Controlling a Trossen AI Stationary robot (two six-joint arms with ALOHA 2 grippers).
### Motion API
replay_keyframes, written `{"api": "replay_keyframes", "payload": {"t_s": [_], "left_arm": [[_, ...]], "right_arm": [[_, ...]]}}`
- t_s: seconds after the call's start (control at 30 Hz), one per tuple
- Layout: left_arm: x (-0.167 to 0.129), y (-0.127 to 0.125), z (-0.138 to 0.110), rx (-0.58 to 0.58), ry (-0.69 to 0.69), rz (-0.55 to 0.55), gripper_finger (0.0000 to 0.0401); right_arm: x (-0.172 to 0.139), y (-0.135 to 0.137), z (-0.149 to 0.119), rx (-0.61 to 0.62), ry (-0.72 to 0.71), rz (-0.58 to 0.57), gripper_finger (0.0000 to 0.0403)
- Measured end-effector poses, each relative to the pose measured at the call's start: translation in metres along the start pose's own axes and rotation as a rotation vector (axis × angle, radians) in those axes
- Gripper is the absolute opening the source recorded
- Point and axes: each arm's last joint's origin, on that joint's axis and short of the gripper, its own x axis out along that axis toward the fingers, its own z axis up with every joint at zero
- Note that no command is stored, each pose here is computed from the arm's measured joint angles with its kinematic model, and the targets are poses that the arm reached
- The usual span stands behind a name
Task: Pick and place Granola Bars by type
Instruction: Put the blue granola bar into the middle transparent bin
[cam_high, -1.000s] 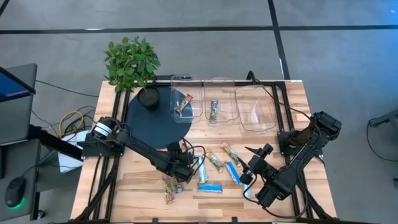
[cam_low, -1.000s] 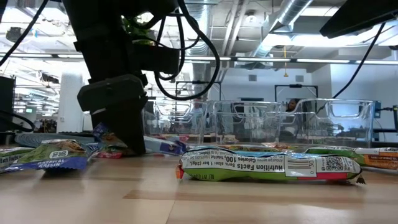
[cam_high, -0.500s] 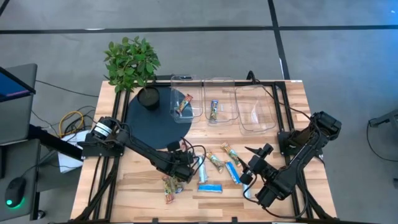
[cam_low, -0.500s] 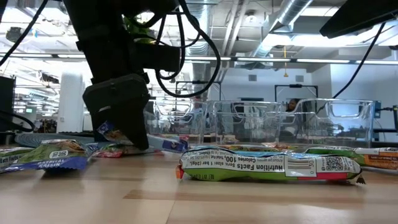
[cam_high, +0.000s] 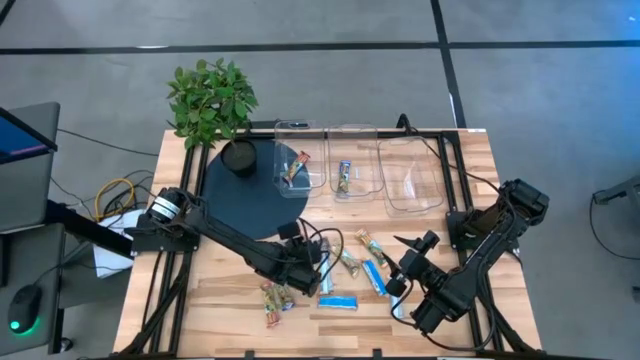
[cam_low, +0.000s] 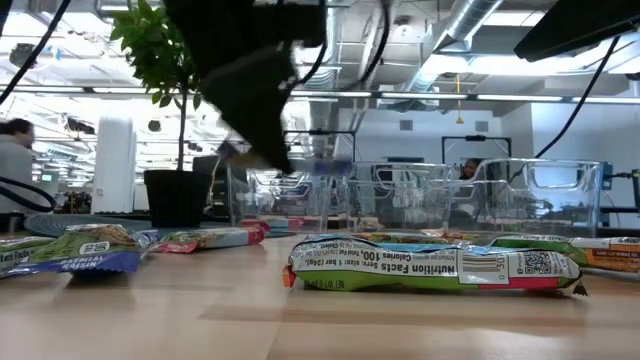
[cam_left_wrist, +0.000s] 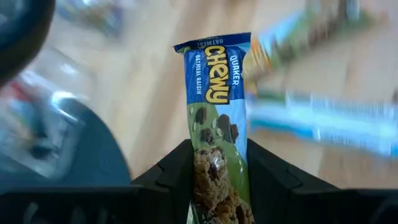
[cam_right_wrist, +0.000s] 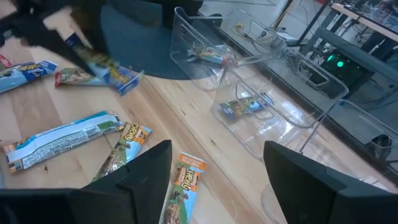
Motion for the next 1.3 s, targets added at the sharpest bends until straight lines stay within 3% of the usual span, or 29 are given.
{"api": "replay_keyframes", "payload": {"t_s": [0.23, 0.4, 0.7, 1.0, 1.3], "left_arm": [[-0.009, 0.021, 0.042, -0.069, -0.139, 0.127, 0.0126], [0.003, 0.046, 0.069, -0.123, -0.19, 0.151, 0.0127], [0.041, 0.106, 0.112, -0.277, -0.303, -0.004, 0.0127], [0.072, 0.175, 0.128, -0.563, -0.353, -0.059, 0.0128], [0.102, 0.196, 0.133, -0.758, -0.43, -0.056, 0.0128]], "right_arm": [[0.0, 0.001, 0.0, 0.011, 0.0, 0.005, 0.0249], [0.0, 0.002, 0.0, 0.019, 0.0, 0.009, 0.0249], [-0.001, 0.003, 0.0, 0.029, 0.0, 0.017, 0.0249], [-0.001, 0.002, 0.0, 0.025, 0.0, 0.015, 0.0249], [0.0, 0.0, 0.0, 0.001, 0.001, 0.001, 0.0249]]}}
